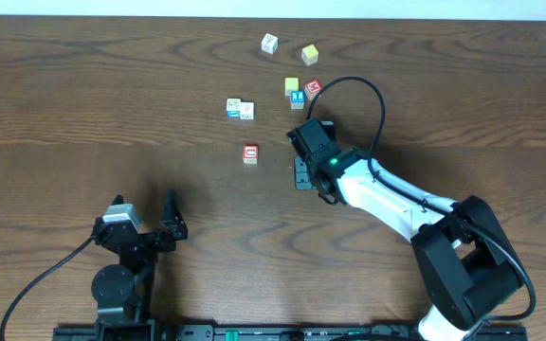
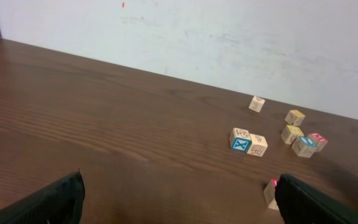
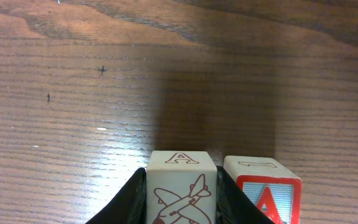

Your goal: Lift 4 blocks

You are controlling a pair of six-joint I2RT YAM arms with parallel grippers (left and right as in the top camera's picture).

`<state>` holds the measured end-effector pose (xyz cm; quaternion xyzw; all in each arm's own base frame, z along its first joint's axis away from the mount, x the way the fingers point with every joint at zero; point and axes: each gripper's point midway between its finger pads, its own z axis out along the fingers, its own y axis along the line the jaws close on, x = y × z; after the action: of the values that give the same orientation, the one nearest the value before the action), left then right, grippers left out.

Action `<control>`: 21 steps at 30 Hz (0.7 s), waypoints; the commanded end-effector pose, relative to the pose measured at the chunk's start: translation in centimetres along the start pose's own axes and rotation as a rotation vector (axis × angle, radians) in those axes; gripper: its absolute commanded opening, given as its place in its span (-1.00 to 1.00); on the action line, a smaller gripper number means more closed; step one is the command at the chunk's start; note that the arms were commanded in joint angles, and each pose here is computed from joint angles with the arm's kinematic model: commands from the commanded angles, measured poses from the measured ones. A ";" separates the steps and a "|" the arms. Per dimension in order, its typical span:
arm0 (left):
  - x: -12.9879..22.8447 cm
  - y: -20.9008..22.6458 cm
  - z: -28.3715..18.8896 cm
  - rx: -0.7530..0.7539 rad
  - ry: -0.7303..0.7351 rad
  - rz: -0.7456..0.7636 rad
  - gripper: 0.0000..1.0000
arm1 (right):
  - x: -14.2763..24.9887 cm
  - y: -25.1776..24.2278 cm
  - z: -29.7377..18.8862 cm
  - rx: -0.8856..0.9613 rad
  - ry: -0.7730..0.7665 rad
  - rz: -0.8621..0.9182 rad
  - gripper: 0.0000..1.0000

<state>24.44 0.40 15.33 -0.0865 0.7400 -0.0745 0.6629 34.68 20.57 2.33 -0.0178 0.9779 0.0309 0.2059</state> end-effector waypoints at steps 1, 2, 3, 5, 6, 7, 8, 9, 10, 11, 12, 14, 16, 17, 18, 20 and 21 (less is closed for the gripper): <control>1.6 0.2 0.2 -0.002 0.045 0.004 0.96 | 0.0 -0.2 0.0 0.002 0.000 -0.017 -0.48; 1.6 0.2 0.2 -0.002 0.045 0.004 0.96 | 0.0 -0.2 0.0 0.002 0.001 -0.017 -0.46; 1.6 0.2 0.2 -0.002 0.044 0.004 0.96 | 0.1 -0.2 0.0 0.003 0.004 -0.018 -0.46; 1.6 0.2 0.2 -0.002 0.045 0.004 0.96 | 0.1 -0.2 0.0 0.004 0.005 -0.018 -0.42; 1.6 0.2 0.2 -0.002 0.045 0.004 0.96 | 0.1 -0.2 0.0 0.004 0.005 -0.018 -0.40; 1.6 0.2 0.2 -0.002 0.045 0.004 0.96 | 0.1 -0.2 0.0 0.004 0.005 -0.018 -0.39; 1.6 0.2 0.2 -0.002 0.045 0.004 0.96 | 0.1 -0.2 0.0 0.003 0.004 -0.018 -0.39; 1.6 0.2 0.2 -0.002 0.045 0.004 0.96 | 0.1 -0.2 0.0 0.004 0.005 -0.018 -0.37; 1.6 0.2 0.2 -0.002 0.045 0.004 0.96 | 0.1 -0.2 0.0 0.003 0.005 -0.018 -0.35; 1.6 0.2 0.2 -0.002 0.045 0.004 0.96 | 0.1 -0.2 0.0 0.003 0.005 -0.018 -0.33; 1.6 0.2 0.2 -0.002 0.045 0.004 0.96 | 0.1 -0.2 0.0 0.002 0.005 -0.018 -0.32; 1.6 0.2 0.2 -0.002 0.045 0.004 0.96 | 0.2 -0.1 0.0 0.002 0.005 -0.022 -0.29; 1.6 0.2 0.2 -0.002 0.045 0.004 0.96 | 0.3 0.1 0.0 0.000 0.005 -0.026 -0.24; 1.6 0.2 0.2 -0.002 0.045 0.004 0.96 | 0.3 0.1 0.0 -0.001 0.005 -0.028 -0.24; 1.6 0.2 0.2 -0.002 0.045 0.004 0.96 | 0.3 0.2 0.0 -0.001 0.005 -0.028 -0.24; 1.6 0.2 0.2 -0.002 0.044 0.004 0.96 | 0.3 0.2 0.0 -0.002 0.004 -0.029 -0.21; 1.6 0.2 0.2 -0.002 0.045 0.004 0.96 | 0.3 0.2 0.0 -0.002 0.005 -0.029 -0.20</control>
<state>24.44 0.40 15.33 -0.0865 0.7400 -0.0745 0.6629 34.60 20.66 2.31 -0.0238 0.9780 0.0312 0.2047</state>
